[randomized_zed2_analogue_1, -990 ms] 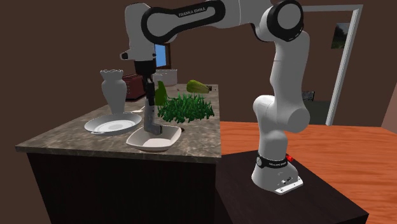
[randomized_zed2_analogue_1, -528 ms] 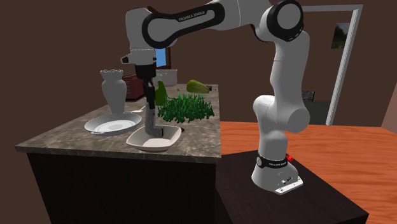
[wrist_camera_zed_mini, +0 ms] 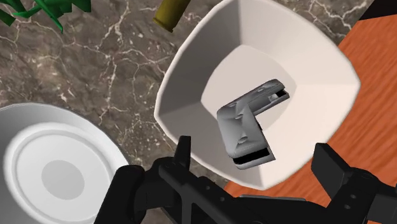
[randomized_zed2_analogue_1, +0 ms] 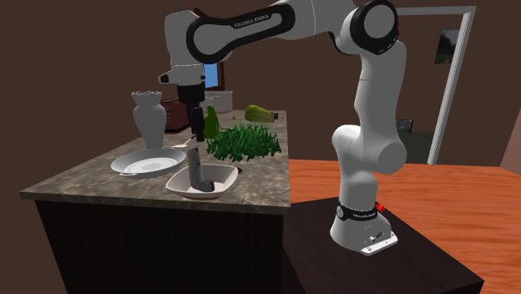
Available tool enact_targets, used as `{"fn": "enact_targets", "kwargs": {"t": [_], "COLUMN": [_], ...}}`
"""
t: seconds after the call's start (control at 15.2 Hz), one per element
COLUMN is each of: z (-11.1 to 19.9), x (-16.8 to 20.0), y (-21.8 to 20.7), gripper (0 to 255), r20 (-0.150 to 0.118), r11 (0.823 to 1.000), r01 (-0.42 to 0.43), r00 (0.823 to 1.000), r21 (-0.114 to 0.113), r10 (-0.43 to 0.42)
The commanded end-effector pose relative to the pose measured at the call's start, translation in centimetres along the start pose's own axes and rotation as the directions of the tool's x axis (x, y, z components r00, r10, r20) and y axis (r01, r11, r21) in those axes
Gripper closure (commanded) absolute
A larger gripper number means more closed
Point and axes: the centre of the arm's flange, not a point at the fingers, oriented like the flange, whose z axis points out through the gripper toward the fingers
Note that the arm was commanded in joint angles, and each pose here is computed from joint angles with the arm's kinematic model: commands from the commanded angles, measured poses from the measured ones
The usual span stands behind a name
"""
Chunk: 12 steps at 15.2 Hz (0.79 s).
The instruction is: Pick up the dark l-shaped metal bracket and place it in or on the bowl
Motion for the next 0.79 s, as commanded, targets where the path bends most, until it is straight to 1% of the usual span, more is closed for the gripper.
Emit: {"fn": "enact_targets", "kwargs": {"t": [0.0, 0.2, 0.73], "z": [-1.3, -5.0, -5.0], "x": [0.0, 0.0, 0.0], "y": [0.0, 0.0, 0.0], "gripper": [0, 0, 0], "r20": [0.0, 0.0, 0.0], "r11": [1.0, 1.0, 1.0], "r01": [0.0, 0.0, 0.0], "r00": [1.0, 1.0, 1.0], "r21": [0.0, 0.0, 0.0], "r10": [0.0, 0.0, 0.0]}}
